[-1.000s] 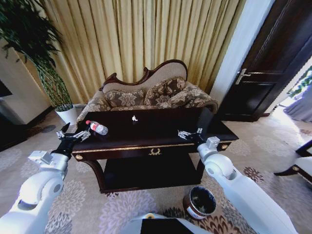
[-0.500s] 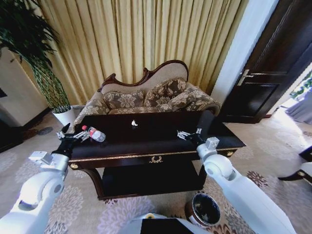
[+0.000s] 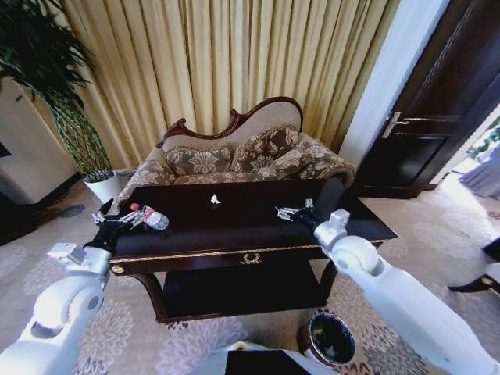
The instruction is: Move to the front of the table and place the trash on the table into the trash bin.
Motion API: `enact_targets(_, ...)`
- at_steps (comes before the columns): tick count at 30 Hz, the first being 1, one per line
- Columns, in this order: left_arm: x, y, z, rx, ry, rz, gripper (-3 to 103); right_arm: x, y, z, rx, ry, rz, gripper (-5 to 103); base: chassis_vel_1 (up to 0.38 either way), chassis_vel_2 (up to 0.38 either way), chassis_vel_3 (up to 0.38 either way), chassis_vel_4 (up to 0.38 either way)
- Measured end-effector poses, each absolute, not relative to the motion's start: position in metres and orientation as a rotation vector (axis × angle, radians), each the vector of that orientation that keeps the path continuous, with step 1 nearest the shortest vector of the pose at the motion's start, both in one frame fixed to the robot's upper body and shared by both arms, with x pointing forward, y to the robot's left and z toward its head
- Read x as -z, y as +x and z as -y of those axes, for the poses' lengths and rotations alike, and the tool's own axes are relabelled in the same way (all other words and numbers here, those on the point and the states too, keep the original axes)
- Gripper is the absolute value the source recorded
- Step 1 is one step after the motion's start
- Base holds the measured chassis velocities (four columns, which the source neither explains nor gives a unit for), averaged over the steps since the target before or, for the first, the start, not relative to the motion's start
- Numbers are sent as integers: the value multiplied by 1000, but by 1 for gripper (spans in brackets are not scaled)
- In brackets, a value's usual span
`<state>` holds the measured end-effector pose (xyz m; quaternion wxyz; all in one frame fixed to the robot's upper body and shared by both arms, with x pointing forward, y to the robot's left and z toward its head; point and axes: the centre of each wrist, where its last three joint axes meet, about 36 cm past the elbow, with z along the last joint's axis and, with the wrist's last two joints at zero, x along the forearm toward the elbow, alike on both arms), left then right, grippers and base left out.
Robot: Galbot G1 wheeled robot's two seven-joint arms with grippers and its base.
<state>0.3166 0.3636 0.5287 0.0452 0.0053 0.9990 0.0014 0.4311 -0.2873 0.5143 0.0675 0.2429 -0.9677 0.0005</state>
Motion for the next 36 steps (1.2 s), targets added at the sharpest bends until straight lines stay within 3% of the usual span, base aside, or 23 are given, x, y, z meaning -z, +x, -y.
enact_targets(9,-527,312,-360,-8,-8,-3061,100,-518,478,269,24,817,2891,100,0,0,0,0)
enact_targets(25,-519,303,-379,-71,-147,-3077,100,-503,558,155,21,1031,2787,100,0,0,0,0)
enact_targets(36,-520,303,-380,-68,-156,-3070,100,-472,597,103,-63,992,2755,100,0,0,0,0)
